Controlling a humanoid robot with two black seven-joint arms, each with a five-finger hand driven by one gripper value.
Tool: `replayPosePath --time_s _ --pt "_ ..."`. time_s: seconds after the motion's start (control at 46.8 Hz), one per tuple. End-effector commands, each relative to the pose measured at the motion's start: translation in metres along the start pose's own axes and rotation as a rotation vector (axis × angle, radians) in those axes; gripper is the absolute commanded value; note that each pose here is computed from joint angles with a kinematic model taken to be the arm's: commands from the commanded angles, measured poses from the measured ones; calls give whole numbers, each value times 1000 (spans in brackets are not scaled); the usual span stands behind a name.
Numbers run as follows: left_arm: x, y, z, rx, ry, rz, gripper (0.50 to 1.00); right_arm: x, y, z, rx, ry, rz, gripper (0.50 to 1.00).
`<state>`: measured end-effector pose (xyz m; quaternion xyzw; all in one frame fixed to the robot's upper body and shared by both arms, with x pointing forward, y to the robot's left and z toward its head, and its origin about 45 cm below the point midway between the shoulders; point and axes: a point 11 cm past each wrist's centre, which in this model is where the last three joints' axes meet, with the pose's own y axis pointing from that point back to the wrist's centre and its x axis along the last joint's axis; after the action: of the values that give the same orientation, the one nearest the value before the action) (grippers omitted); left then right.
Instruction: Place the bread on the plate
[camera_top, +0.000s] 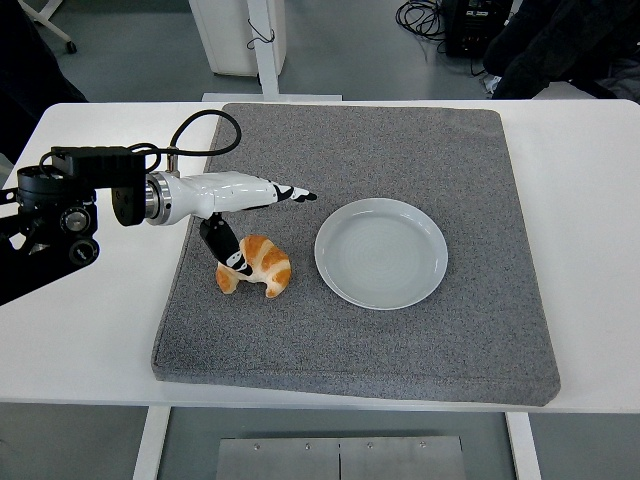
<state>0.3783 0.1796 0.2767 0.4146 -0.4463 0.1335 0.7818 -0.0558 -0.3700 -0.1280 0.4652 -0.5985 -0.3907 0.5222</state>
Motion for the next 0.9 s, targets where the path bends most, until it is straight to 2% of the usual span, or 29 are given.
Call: replayPosePath --time_s 0.0,0.321,0.876 --pt "-7 -3 -2 6 -9 -2 990 0 0 0 0 -1 1 1000" --pt "-15 -15 -5 23 -94 40 990 0 0 0 0 0 0 1000" --pt "-17 -16 -5 18 -72 36 992 -1 0 0 0 -2 -2 1000"
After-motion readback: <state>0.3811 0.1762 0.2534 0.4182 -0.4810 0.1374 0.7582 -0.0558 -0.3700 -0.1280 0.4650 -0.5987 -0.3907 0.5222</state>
